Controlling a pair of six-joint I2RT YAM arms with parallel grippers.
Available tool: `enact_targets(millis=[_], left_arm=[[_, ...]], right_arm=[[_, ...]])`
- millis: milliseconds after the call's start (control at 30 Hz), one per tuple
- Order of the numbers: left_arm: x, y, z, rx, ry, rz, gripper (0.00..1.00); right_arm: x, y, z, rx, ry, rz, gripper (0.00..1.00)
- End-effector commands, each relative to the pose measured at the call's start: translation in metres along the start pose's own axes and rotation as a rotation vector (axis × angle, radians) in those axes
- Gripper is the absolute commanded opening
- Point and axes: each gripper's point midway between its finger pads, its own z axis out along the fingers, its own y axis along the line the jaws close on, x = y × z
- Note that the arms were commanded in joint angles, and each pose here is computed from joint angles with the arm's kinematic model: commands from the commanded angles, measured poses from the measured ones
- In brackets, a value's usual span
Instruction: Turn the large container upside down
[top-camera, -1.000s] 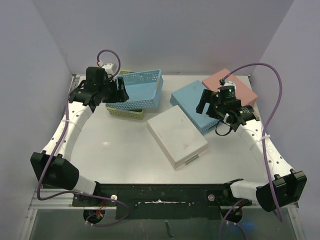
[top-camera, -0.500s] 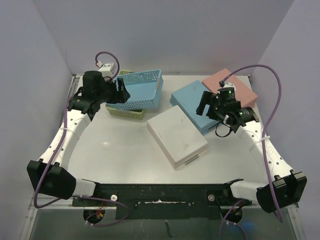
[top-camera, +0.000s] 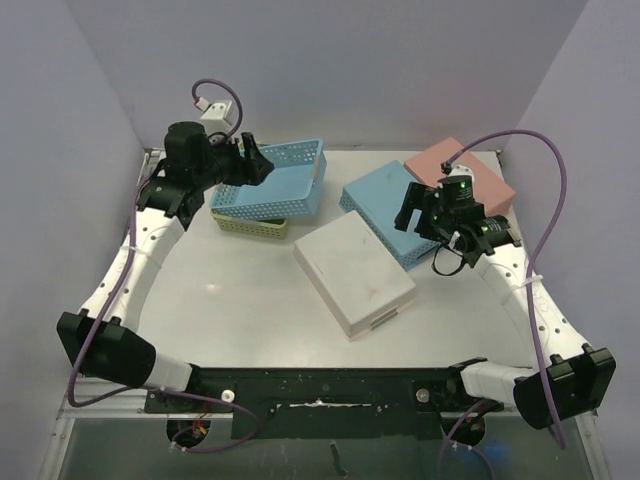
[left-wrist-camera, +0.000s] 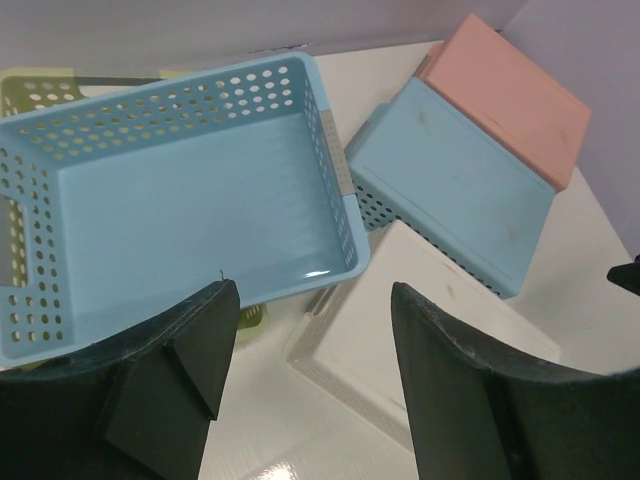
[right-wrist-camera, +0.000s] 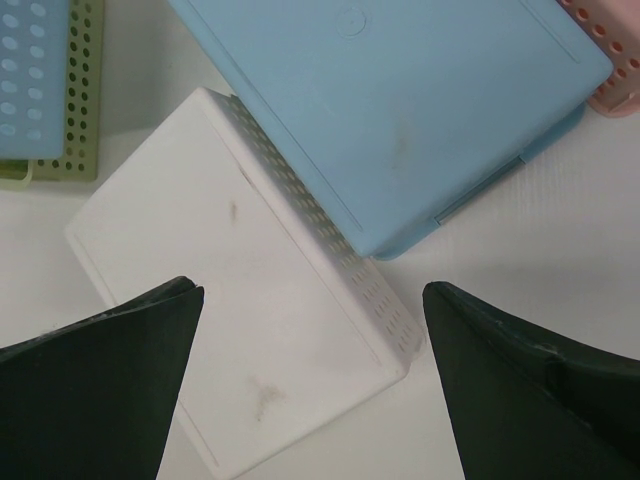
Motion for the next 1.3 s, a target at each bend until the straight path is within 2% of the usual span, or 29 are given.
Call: enact_targets(millis=[0, 167, 833, 1033, 1267], left_arm=[[-0.004, -0.031, 0.012, 0.041, 0.019, -0.004, 0.62], [0.024, -0.060, 0.040, 0.016, 0.093, 0.005, 0.62], [0.067, -0.066, 0.112, 0.049, 0.254, 0.013, 0.63], [0.080, -0.055, 0.127, 0.015, 0.309, 0.051, 0.51], [0.091, -0.048, 0.136, 0.001, 0.339, 0.067, 0.43]], right_arm=[[-0.016, -0.002, -0.012, 0.000, -0.074, -0.006, 0.99], [-0.014, -0.002, -0.011, -0.005, -0.068, -0.002, 0.99], [-0.013, -0.009, -0.015, 0.010, -0.073, -0.003, 0.99], [-0.014, -0.012, -0.019, 0.020, -0.079, -0.006, 0.99], [-0.015, -0.015, -0.019, 0.029, -0.077, -0.010, 0.99]])
